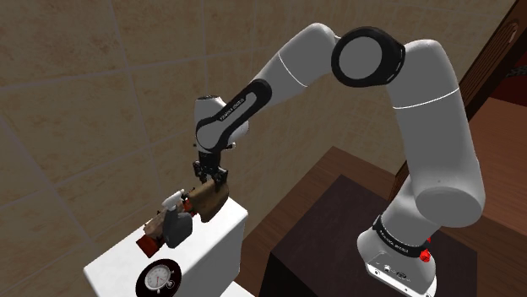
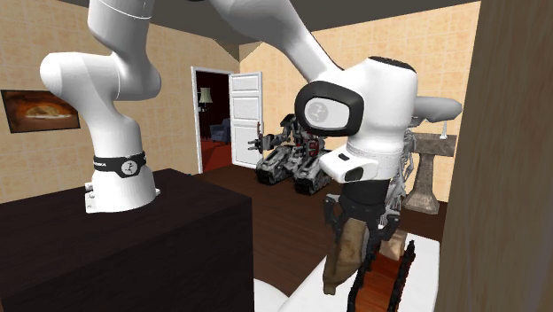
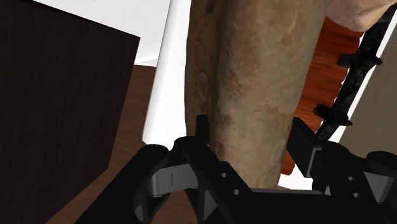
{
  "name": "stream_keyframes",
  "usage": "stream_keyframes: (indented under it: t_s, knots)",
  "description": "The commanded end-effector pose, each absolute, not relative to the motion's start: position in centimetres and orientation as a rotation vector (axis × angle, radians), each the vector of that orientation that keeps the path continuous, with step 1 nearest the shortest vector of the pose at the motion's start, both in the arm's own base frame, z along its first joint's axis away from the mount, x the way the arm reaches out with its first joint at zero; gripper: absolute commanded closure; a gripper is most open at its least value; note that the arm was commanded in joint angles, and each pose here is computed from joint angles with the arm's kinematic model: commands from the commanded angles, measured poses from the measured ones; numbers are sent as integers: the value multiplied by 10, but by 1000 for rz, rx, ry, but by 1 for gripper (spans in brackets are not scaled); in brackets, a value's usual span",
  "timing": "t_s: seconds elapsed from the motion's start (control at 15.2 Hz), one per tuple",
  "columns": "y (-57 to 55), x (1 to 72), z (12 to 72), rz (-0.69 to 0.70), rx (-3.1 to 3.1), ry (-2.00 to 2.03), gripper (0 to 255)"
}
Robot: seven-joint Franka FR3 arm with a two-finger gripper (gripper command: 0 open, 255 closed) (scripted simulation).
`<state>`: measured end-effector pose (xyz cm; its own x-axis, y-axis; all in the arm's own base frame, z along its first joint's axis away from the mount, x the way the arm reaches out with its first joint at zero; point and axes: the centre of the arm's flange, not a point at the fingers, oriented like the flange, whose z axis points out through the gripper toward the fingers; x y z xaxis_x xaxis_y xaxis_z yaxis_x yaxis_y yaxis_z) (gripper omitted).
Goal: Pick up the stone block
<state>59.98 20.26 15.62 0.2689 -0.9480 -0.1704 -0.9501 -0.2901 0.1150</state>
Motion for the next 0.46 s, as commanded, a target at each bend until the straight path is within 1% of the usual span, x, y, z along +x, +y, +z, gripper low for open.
stream_keyframes:
  t_s: [0.0, 0.26, 0.4]
  knots:
    - [202, 600, 168, 322, -2494, 1865, 255]
    - [202, 600, 189, 322, -2494, 1865, 255]
    - [202, 600, 189, 322, -2494, 1865, 255]
